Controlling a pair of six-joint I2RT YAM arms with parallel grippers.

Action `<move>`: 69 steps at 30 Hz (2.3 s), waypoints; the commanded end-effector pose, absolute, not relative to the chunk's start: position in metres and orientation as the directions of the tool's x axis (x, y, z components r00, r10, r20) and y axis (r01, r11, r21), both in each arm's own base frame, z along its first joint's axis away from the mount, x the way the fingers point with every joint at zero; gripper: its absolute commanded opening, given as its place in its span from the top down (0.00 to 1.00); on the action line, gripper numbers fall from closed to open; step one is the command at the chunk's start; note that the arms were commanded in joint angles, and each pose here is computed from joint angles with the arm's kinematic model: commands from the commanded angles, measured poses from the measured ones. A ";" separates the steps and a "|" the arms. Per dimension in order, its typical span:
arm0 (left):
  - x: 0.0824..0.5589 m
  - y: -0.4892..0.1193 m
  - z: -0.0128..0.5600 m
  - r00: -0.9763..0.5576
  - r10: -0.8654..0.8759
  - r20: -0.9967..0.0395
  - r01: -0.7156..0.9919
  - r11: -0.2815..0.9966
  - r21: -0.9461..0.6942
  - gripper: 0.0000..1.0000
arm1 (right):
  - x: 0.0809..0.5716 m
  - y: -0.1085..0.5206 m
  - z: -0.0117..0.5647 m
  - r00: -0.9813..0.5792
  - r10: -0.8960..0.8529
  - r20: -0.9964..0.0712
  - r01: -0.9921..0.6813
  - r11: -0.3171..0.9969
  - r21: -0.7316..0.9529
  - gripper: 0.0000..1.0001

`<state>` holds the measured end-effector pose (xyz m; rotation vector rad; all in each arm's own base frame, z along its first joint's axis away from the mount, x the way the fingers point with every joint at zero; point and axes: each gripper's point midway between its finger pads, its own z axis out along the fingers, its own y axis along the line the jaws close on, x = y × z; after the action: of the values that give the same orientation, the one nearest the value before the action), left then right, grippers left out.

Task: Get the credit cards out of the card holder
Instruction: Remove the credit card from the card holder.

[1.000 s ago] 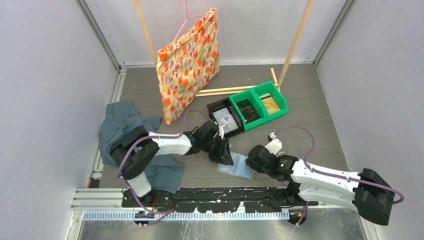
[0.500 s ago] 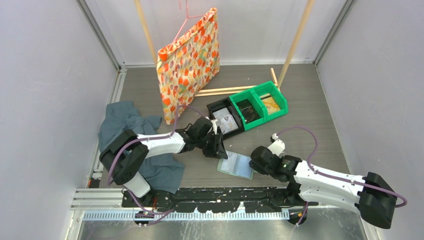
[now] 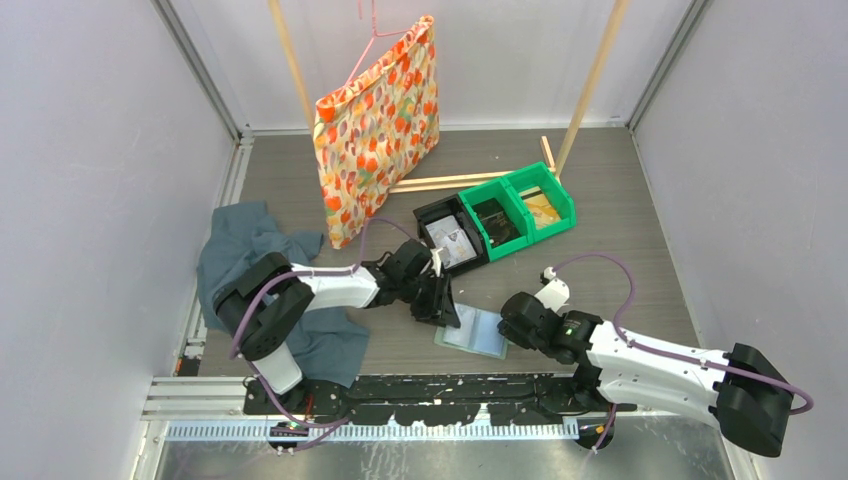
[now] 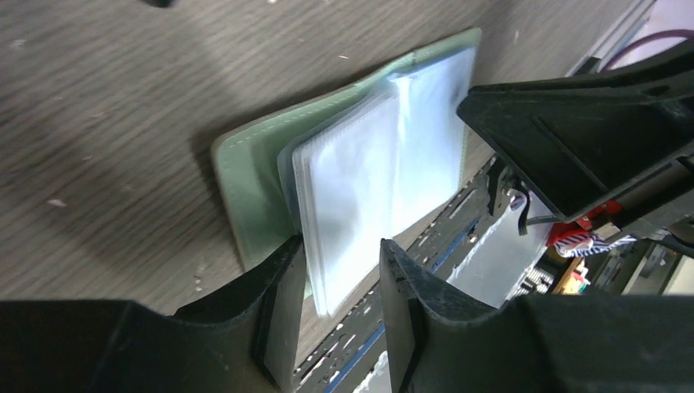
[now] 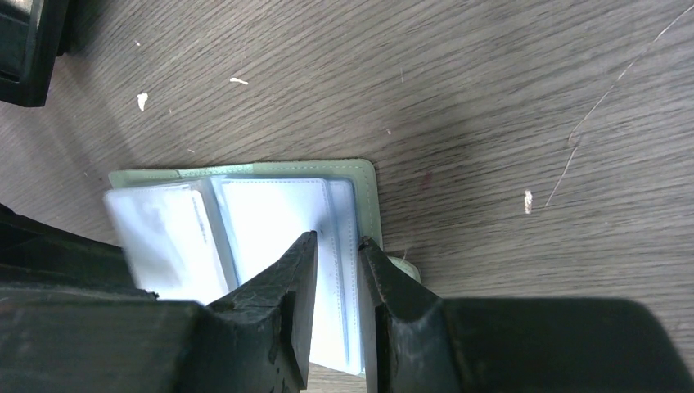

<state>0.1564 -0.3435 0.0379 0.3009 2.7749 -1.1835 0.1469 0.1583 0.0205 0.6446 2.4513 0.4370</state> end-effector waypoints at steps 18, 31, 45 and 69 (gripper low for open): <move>0.132 -0.399 0.105 -0.933 0.236 -0.273 0.354 0.454 -0.818 0.61 | 0.145 0.153 0.021 -0.712 0.557 -0.428 0.379 0.818 0.434 0.71; 0.134 -0.395 0.088 -0.933 0.239 -0.269 0.355 0.494 -0.794 0.73 | 0.153 0.163 0.046 -0.713 0.539 -0.448 0.341 0.825 0.451 0.72; 0.135 -0.383 0.095 -0.925 0.235 -0.299 0.380 0.531 -0.757 0.73 | 0.162 0.189 0.064 -0.721 0.545 -0.427 0.276 0.792 0.545 0.74; 0.147 -0.376 0.077 -0.960 0.161 -0.230 0.281 0.541 -0.793 0.71 | 0.156 0.169 0.036 -0.717 0.537 -0.444 0.339 0.826 0.451 0.78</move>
<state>0.1476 -0.3668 0.0679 0.3634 2.6910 -1.3151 0.1541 0.1785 0.0341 0.6246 2.4615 0.4912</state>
